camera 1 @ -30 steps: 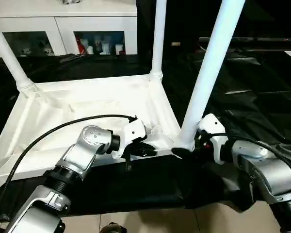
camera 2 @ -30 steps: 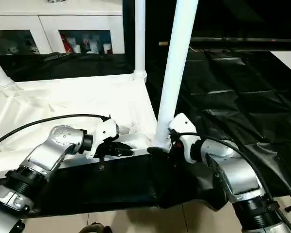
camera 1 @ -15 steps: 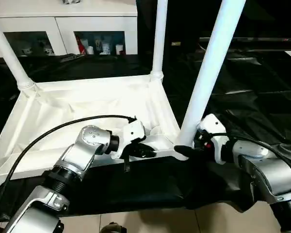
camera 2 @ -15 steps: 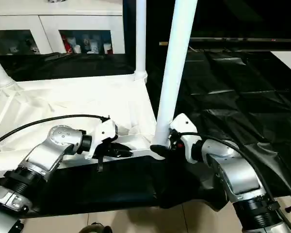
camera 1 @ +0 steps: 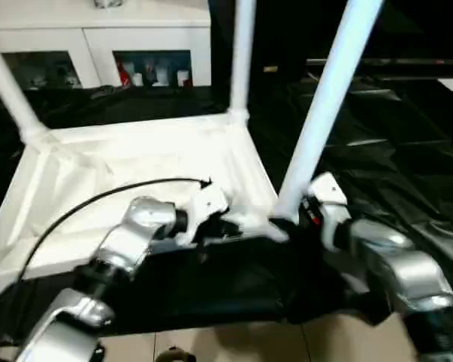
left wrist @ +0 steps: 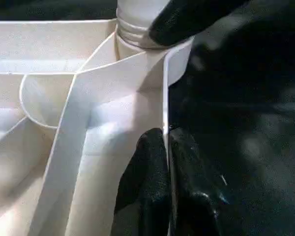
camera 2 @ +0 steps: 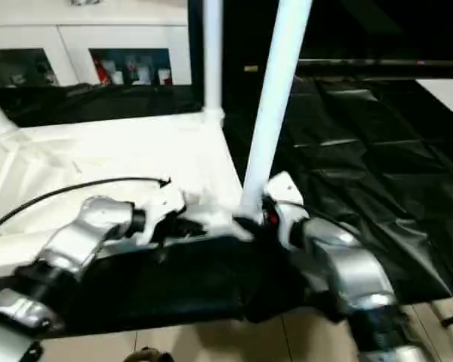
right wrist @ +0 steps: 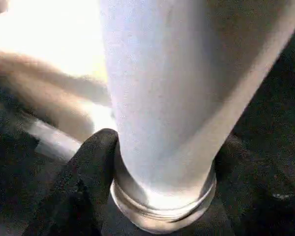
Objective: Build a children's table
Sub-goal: Rotate leg to tighten
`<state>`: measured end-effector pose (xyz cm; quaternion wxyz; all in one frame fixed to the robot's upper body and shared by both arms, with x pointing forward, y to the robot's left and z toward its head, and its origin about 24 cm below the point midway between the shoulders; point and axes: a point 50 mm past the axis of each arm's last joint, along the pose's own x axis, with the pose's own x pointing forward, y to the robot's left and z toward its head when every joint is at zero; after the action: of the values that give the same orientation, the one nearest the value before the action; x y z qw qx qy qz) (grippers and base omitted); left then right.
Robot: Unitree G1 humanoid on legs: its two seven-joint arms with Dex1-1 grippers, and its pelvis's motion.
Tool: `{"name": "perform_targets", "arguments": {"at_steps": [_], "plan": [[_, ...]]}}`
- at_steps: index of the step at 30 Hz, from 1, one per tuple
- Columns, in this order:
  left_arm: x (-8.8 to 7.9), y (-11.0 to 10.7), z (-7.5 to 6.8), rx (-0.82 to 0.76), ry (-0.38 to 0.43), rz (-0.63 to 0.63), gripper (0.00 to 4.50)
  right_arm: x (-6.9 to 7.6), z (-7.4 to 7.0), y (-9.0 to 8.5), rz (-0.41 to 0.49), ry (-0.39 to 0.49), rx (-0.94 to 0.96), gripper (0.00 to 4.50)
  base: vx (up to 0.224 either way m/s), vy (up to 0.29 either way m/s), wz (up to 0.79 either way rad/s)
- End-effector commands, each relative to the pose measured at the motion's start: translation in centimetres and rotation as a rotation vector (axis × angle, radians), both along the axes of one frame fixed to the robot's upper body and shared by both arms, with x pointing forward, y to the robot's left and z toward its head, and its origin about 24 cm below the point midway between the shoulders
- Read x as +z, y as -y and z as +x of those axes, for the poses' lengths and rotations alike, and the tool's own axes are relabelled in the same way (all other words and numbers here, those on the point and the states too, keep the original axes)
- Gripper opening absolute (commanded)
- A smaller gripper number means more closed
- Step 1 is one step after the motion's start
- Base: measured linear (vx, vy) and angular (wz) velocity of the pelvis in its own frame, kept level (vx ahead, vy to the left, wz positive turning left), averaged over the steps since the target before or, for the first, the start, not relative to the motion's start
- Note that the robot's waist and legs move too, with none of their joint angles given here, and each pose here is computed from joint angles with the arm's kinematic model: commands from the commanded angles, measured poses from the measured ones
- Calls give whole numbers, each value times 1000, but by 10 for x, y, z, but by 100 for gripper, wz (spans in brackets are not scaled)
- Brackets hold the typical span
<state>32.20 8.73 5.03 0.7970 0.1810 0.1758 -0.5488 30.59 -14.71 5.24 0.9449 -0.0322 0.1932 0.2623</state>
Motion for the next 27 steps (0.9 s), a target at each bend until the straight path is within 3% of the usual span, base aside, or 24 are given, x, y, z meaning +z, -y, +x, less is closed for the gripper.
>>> {"name": "perform_targets", "arguments": {"at_steps": [1,6,10,12,13,16,20,21,27], "plan": [[5,19,9,85,31,-34,0,-26,5,8,-45,-79,-238,264,0,0,0],[8,44,22,270,41,-82,0,-24,17,-23,8,-35,-336,264,0,0,0],[13,60,25,275,68,-110,0,-18,23,-49,47,7,-295,264,0,0,0],[14,62,24,254,71,-115,0,-16,24,-52,60,17,-277,264,0,0,0],[14,62,22,221,67,-117,0,-12,25,-51,88,34,-266,320,0,0,0],[14,60,21,192,64,-122,0,-8,25,-48,100,53,-243,336,0,0,0],[13,53,17,102,47,-135,0,2,27,-32,-10,117,-164,370,0,0,0],[13,49,15,63,49,-131,0,10,27,-25,-79,148,-101,380,0,0,0],[15,32,7,-66,56,-113,0,31,14,2,-147,108,66,431,0,0,0]]}}
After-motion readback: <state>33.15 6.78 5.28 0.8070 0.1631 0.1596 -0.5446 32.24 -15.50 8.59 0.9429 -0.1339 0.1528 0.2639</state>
